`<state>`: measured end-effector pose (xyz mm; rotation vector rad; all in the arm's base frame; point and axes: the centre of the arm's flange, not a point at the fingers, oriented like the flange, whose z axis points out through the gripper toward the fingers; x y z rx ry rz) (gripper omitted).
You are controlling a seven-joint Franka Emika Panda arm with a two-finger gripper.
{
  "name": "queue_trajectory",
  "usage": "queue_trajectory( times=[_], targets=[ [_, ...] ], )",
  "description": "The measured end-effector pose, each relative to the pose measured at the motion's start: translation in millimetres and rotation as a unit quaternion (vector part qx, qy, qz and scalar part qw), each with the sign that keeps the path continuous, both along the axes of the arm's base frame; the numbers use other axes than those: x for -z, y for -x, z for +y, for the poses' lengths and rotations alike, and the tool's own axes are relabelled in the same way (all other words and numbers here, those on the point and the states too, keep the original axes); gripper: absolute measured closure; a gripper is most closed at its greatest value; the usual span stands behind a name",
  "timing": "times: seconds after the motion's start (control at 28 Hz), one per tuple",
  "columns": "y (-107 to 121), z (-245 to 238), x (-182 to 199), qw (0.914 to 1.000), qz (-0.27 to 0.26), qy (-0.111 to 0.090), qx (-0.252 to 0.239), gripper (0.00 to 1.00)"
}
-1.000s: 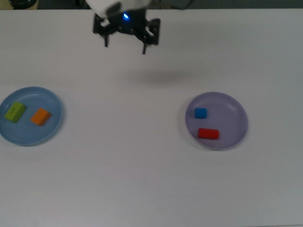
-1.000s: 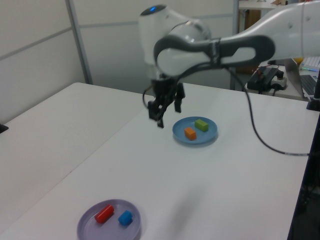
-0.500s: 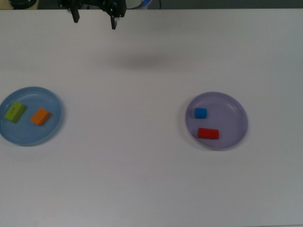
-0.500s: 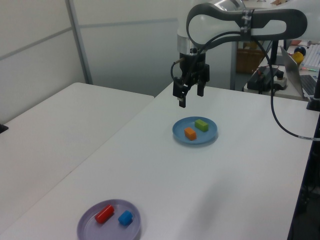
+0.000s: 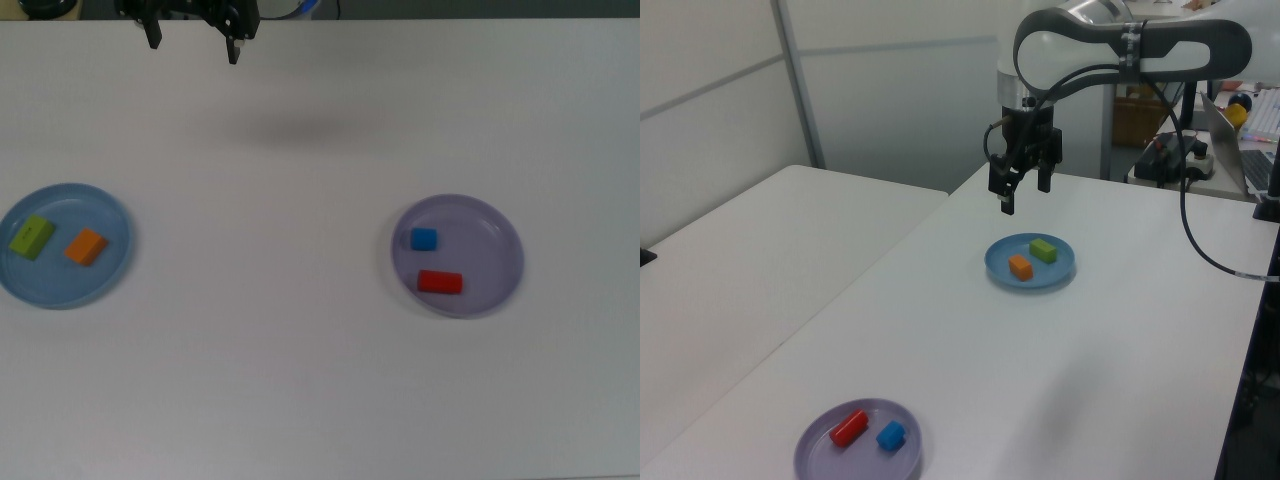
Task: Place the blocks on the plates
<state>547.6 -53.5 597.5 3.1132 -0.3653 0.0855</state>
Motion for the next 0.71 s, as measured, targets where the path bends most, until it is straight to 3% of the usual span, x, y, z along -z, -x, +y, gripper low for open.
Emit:
queue_trajectory(
  times=[0.71],
  targets=[
    [-2.1,-1.4,-0.1,1.0000,-0.001,0.000,0.001,0.00]
  ],
)
